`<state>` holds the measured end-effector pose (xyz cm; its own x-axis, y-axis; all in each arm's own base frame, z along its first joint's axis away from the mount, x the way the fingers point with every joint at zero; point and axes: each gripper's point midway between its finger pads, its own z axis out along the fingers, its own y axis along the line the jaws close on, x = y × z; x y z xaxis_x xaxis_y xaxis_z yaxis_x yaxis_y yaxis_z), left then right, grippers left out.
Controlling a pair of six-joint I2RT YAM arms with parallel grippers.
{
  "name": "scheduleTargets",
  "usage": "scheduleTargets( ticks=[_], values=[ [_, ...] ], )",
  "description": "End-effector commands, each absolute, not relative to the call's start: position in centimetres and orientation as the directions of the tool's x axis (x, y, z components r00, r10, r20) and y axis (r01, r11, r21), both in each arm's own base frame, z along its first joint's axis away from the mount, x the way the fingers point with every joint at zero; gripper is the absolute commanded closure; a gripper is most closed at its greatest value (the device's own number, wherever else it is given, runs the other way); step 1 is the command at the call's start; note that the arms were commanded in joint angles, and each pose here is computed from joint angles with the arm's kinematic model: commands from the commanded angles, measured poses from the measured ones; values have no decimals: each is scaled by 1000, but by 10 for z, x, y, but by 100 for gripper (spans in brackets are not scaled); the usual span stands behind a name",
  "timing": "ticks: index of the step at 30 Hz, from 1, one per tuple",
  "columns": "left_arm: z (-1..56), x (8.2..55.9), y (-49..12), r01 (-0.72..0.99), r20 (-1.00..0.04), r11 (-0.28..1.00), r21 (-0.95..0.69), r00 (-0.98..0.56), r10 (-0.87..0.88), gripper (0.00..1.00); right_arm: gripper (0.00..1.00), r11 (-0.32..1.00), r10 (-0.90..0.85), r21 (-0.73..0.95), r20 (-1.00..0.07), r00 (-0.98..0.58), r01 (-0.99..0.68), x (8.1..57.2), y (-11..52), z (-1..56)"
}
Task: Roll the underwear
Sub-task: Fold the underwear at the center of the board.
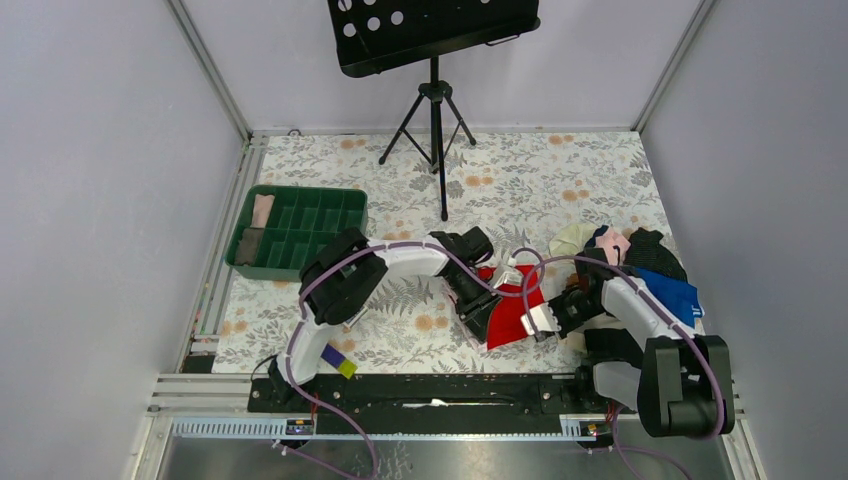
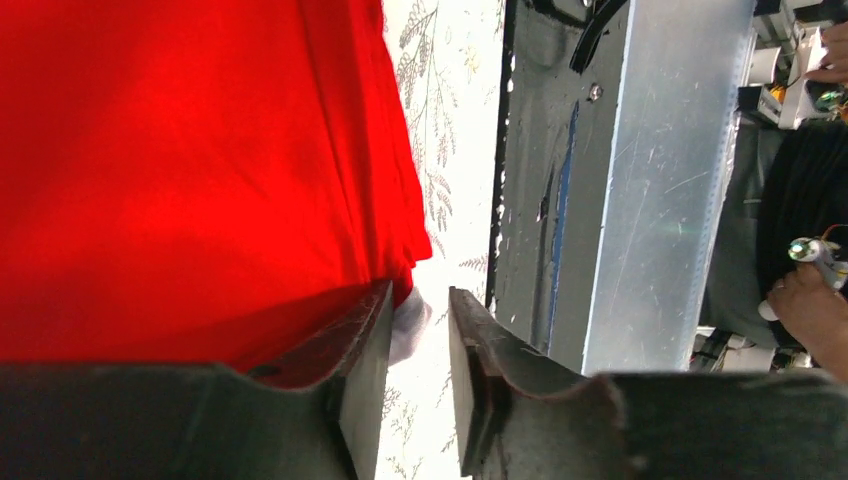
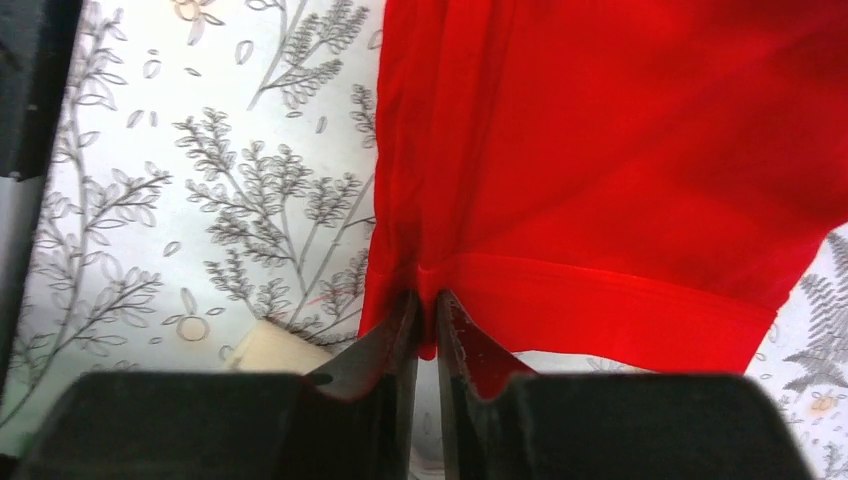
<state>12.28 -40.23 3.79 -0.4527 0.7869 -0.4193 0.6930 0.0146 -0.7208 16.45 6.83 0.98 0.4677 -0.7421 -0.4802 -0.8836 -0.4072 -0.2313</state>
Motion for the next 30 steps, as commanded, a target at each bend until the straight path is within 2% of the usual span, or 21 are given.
scheduleTargets(
  ticks=[1, 3, 5, 8, 12, 14, 16, 20, 22, 26, 30],
  values=[
    [55, 136, -407, 718, -482, -35, -695, -429, 764, 62, 77, -559, -690, -148, -463, 557, -816, 125, 57, 4],
    [73, 148, -406, 749, -519, -51, -660, -406, 752, 53, 72, -538, -703, -181, -442, 557, -823, 134, 57, 11],
    [95, 162, -407, 780, -559, -58, -623, -391, 731, 49, 69, -509, -718, -220, -424, 551, -832, 146, 58, 23],
    [117, 191, -405, 834, -612, -45, -550, -366, 701, 46, 66, -447, -753, -265, -403, 520, -854, 163, 58, 46],
    [134, 232, -396, 839, -641, -10, -543, -408, 650, 45, 62, -320, -805, -324, -404, 435, -891, 184, 56, 76],
    [137, 251, -398, 842, -644, 33, -539, -437, 627, 44, 61, -159, -832, -353, -455, 318, -922, 200, 60, 91],
    [133, 278, -409, 866, -664, 120, -485, -453, 595, 44, 61, 108, -824, -348, -555, 111, -931, 227, 65, 109],
    [114, 336, -423, 852, -693, 382, -358, -517, 502, 46, 62, 621, -588, -186, -753, -295, -762, 287, 64, 151],
    [102, 342, -423, 835, -678, 409, -367, -541, 497, 46, 63, 789, -384, -25, -799, -462, -613, 304, 62, 161],
    [77, 329, -412, 824, -627, 381, -420, -567, 535, 47, 68, 880, -62, 272, -749, -660, -391, 310, 73, 153],
    [51, 308, -386, 809, -561, 395, -434, -586, 584, 49, 78, 881, 106, 433, -575, -811, -192, 302, 78, 111]
  ],
)
